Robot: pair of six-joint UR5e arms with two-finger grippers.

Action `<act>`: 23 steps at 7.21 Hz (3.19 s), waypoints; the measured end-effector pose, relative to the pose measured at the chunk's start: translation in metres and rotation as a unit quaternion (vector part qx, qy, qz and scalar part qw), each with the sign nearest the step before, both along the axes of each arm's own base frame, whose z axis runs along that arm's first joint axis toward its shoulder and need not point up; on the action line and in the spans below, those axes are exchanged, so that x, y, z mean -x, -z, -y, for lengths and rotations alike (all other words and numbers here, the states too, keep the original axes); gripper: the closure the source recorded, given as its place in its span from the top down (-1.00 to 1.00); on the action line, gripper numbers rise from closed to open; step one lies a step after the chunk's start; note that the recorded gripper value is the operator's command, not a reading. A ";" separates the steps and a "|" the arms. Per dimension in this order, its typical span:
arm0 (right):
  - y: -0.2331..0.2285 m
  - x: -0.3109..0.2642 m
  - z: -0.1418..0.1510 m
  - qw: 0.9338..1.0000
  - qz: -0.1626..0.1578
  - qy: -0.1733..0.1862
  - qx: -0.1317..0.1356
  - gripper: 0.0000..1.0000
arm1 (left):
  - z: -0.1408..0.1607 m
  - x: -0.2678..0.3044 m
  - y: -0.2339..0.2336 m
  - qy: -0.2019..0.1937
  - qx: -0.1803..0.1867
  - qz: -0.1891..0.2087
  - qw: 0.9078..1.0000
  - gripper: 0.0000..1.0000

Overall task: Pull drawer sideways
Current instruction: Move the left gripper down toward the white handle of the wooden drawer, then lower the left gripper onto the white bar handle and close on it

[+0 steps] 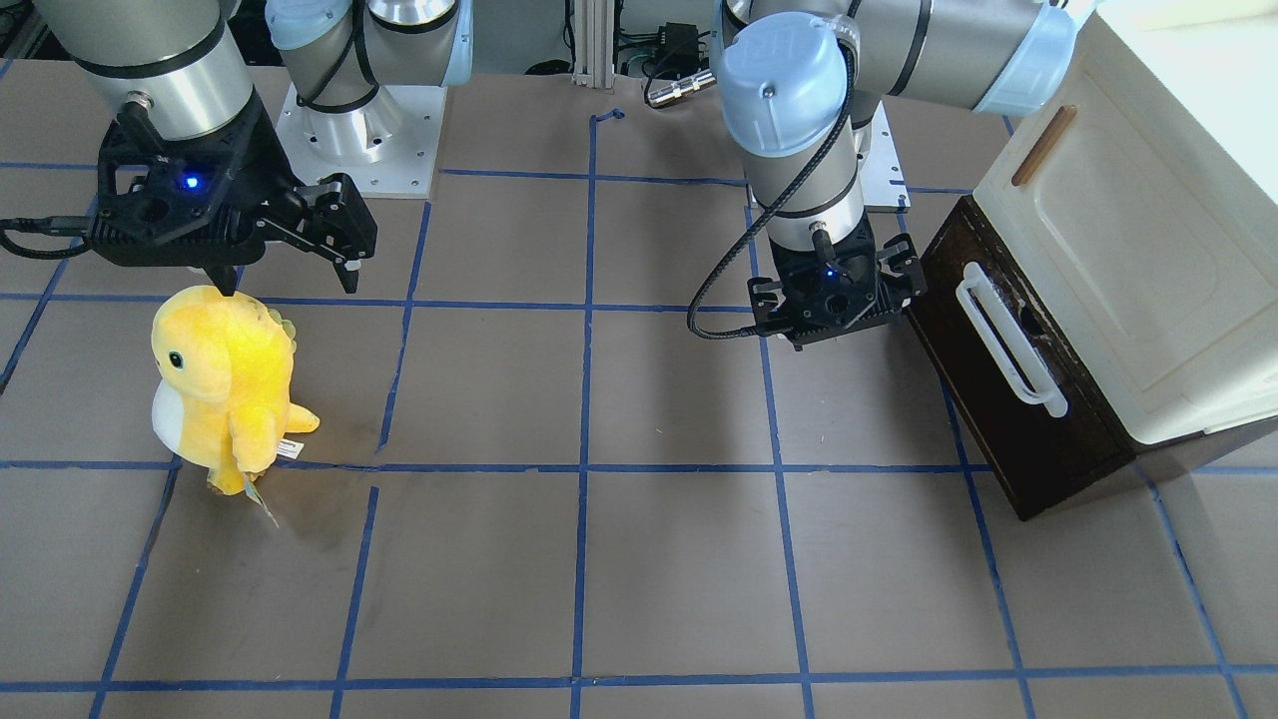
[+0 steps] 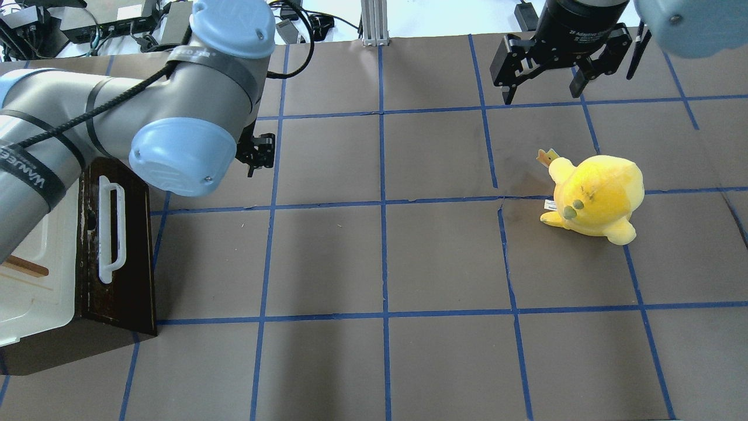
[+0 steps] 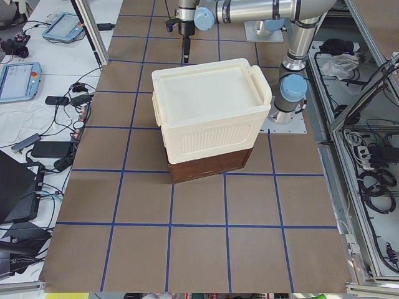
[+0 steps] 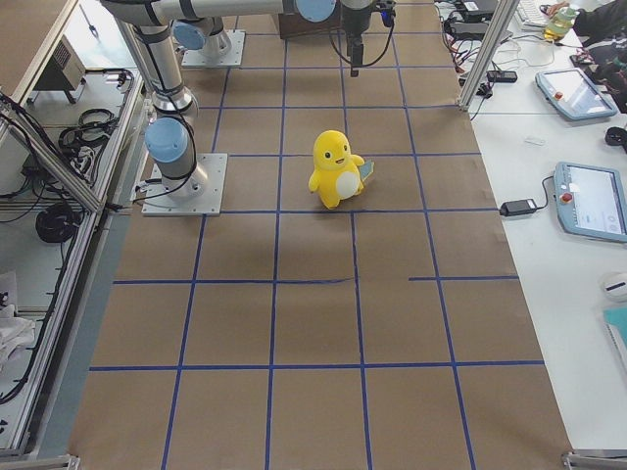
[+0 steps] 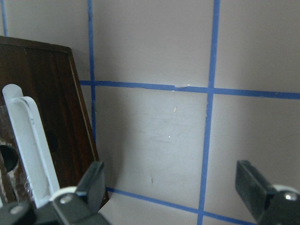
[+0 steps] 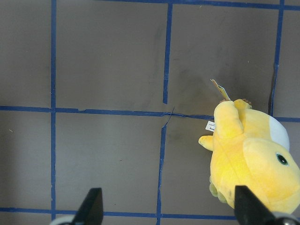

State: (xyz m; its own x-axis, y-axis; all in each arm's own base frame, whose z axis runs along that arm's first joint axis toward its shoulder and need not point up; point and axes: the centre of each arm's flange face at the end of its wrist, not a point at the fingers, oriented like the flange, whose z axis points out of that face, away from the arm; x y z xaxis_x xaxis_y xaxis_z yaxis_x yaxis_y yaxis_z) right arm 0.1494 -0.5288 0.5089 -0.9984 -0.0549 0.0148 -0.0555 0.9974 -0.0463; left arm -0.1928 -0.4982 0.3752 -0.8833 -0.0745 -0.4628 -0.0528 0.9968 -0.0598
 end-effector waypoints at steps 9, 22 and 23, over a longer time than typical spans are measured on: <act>0.000 0.000 0.000 1.000 0.000 0.000 0.000 1.00 | -0.008 -0.066 0.146 0.010 -0.089 0.301 0.949 1.00; 0.000 0.000 0.000 1.000 0.000 0.000 0.000 1.00 | -0.027 -0.112 0.184 0.032 -0.143 0.384 0.912 0.14; 0.000 0.000 0.000 1.000 0.000 0.000 0.000 1.00 | -0.028 -0.112 0.184 0.032 -0.144 0.384 0.911 0.14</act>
State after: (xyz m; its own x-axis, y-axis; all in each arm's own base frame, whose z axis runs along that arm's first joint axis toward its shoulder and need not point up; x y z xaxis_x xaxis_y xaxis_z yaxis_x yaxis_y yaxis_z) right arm 0.1494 -0.5288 0.5089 -0.9984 -0.0545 0.0148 -0.0552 0.9974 -0.0463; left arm -0.0808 -0.4702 0.1913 -0.2886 0.1879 -0.9388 -0.0456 0.9767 0.2095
